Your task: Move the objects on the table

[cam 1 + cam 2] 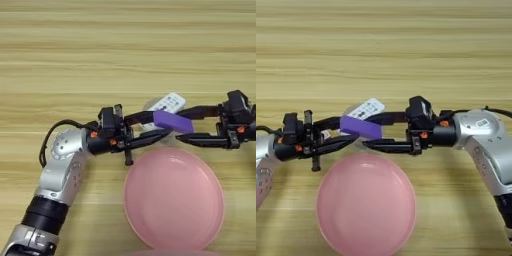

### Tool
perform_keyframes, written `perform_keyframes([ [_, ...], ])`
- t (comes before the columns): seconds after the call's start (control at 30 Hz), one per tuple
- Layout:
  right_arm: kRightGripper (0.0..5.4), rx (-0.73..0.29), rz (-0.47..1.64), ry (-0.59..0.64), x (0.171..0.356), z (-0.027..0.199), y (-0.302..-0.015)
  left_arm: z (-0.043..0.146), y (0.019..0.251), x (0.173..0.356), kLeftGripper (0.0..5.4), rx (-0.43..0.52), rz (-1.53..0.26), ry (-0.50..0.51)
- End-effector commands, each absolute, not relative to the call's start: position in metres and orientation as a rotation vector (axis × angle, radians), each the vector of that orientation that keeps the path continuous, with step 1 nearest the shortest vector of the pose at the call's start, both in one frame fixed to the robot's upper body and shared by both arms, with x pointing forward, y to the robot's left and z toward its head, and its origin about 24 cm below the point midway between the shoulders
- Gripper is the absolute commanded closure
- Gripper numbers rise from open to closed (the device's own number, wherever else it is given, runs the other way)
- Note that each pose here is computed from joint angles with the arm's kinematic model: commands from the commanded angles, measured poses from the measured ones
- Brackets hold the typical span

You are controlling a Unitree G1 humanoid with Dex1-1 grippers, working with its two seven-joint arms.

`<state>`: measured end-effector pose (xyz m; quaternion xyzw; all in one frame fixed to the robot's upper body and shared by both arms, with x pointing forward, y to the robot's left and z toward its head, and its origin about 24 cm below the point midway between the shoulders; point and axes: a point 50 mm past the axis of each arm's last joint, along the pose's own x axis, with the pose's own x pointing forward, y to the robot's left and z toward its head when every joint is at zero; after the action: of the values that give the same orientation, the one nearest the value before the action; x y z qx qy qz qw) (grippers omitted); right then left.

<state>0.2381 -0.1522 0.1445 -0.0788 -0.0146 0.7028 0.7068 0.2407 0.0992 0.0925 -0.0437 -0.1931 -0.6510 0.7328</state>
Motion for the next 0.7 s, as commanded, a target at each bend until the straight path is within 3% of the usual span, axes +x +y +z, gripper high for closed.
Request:
perform_keyframes([
  [0.03,2.38,-0.171,1.612,-0.068,0.234,0.15,-0.149,0.094,0.1,0.244,4.03,-0.071,-1.414,-0.426],
  [0.6,0.18,-0.142,1.598,-0.133,0.235,0.16,-0.15,0.093,0.101,0.245,4.05,-0.06,-1.416,-0.42],
  [0.7,0.0,-0.13,1.587,-0.155,0.236,0.164,-0.151,0.092,0.101,0.245,4.05,-0.058,-1.417,-0.417],
])
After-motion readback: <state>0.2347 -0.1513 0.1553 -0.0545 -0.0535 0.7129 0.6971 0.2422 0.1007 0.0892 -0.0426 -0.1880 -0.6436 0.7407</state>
